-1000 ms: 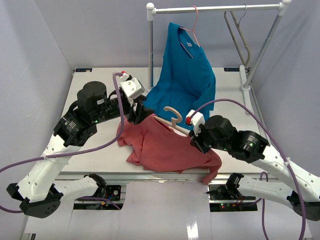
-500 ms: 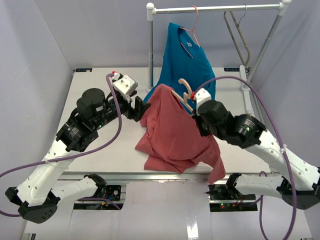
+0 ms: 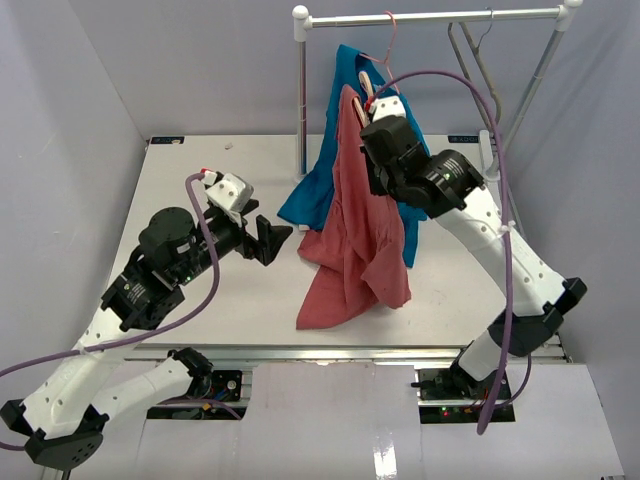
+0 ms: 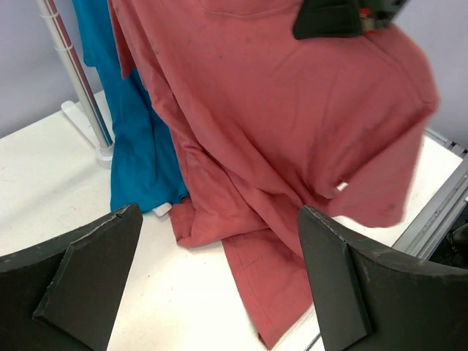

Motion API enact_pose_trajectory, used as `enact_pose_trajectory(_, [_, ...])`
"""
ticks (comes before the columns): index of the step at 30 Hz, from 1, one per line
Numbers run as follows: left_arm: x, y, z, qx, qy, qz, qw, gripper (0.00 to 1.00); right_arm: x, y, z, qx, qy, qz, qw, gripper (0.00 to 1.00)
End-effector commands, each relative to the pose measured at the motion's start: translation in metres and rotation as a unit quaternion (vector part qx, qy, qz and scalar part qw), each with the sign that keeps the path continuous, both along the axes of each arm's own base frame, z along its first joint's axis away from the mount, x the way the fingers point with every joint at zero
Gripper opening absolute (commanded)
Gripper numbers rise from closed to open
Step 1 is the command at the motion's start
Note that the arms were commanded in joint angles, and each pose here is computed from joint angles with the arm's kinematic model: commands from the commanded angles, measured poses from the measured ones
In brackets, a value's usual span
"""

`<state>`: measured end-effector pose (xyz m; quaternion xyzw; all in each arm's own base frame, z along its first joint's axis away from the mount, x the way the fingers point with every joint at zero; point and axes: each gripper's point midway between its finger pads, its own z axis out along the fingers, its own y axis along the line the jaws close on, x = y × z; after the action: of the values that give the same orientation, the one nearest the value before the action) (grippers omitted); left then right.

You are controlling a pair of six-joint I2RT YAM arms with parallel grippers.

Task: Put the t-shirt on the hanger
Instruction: Place the hanger at the clothesline.

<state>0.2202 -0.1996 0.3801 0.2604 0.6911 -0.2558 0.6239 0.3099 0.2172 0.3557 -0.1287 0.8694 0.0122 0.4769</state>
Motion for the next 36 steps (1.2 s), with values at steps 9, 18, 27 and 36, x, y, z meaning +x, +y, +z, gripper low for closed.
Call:
enact_pose_trajectory(9, [-0.028, 0.013, 0.003, -0.022, -0.01, -0.021, 0.999, 0.98, 0.082, 0.02, 0.06, 0.089, -0.107, -0.048, 0.989, 0.08])
enact_pose_trajectory(18, [-0.034, 0.021, -0.014, -0.007, -0.016, -0.019, 1.0, 0.98, 0.109, 0.039, 0.077, 0.113, -0.179, -0.028, 0.977, 0.08])
enact_pose_trajectory(27, [-0.039, 0.019, -0.02, -0.015, -0.009, -0.031, 0.999, 0.98, 0.116, 0.042, 0.093, 0.126, -0.211, -0.028, 0.969, 0.08])
enact_pose_trajectory(36, [-0.041, 0.019, -0.033, -0.012, -0.005, -0.035, 0.999, 0.98, 0.15, 0.047, 0.095, 0.095, -0.236, -0.055, 0.965, 0.08])
